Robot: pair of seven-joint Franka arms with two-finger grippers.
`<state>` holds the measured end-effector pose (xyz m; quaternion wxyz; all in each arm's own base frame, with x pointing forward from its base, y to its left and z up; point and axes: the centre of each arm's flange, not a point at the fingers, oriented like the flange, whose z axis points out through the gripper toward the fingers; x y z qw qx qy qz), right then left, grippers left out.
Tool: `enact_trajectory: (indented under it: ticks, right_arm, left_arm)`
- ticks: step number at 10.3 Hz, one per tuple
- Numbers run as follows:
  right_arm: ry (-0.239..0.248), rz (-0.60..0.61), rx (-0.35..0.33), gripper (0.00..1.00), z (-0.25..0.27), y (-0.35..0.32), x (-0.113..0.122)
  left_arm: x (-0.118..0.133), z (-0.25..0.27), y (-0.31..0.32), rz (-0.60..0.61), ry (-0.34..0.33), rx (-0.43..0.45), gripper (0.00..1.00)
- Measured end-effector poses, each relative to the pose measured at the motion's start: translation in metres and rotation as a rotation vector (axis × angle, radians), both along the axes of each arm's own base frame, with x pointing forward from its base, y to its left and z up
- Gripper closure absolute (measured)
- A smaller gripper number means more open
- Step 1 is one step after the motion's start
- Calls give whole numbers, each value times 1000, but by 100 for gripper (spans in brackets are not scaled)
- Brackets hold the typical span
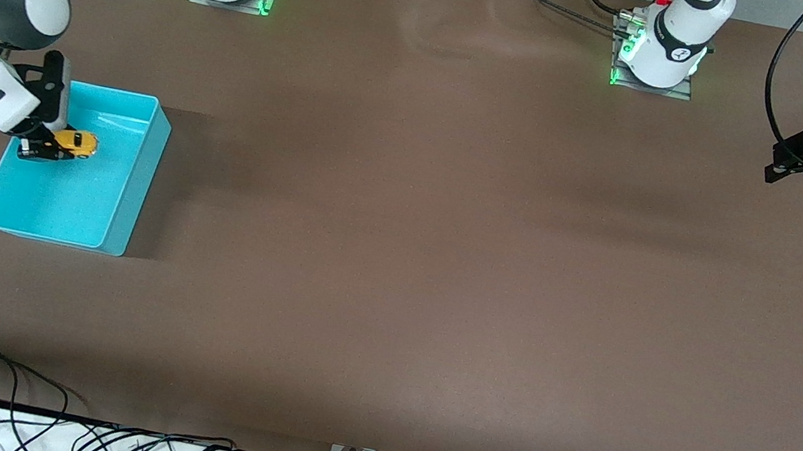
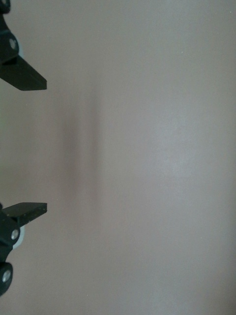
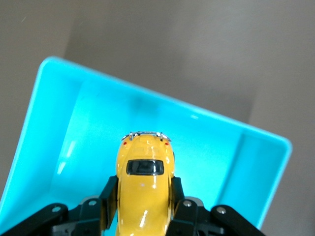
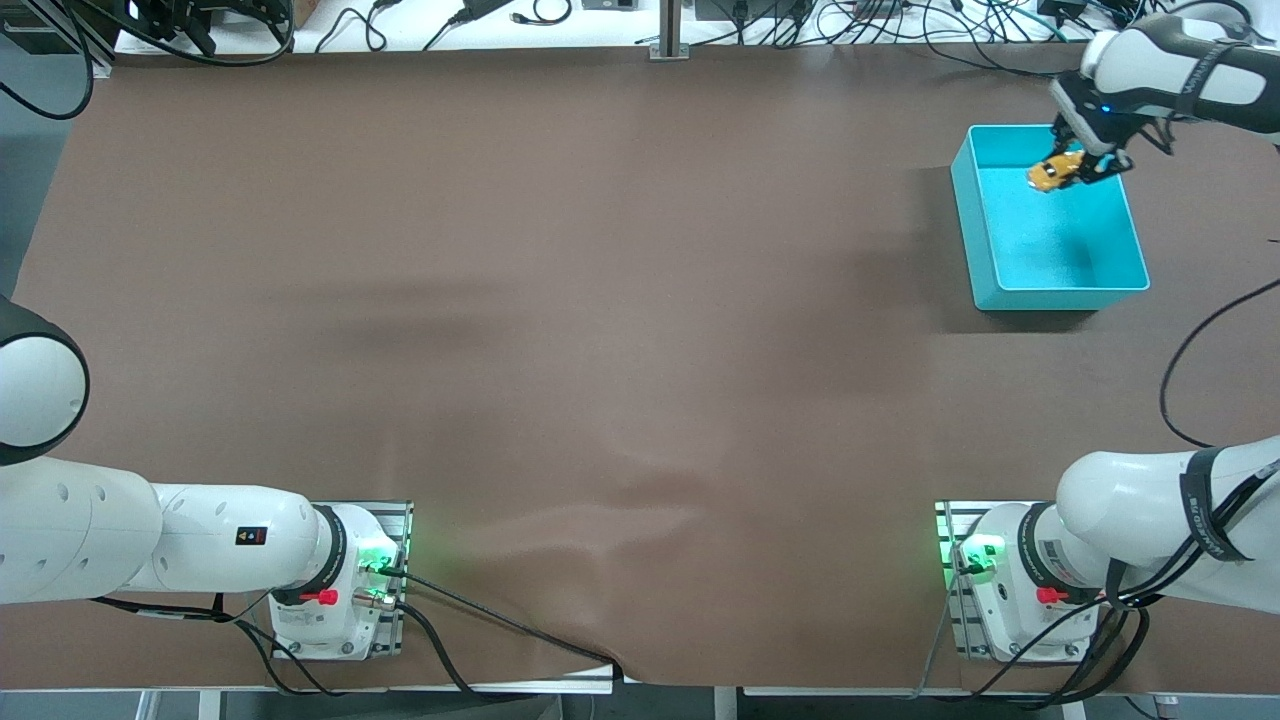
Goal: Wind up and store yellow beetle car
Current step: 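Lift the car with the right gripper over the cyan box, then lower the car into the box and open the right gripper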
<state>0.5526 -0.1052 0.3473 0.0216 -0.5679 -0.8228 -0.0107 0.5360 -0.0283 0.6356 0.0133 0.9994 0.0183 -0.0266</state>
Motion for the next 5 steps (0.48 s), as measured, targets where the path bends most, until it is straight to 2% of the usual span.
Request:
enact_trajectory:
  ticks: [2, 5]
  right_arm:
    - [22, 109, 17, 53, -26, -31, -18]
    - [18, 183, 29, 53, -61, -50, -42]
  left_arm:
    - [0, 0, 0, 1, 0, 0, 0]
    - [0, 0, 1, 1, 1, 0, 0]
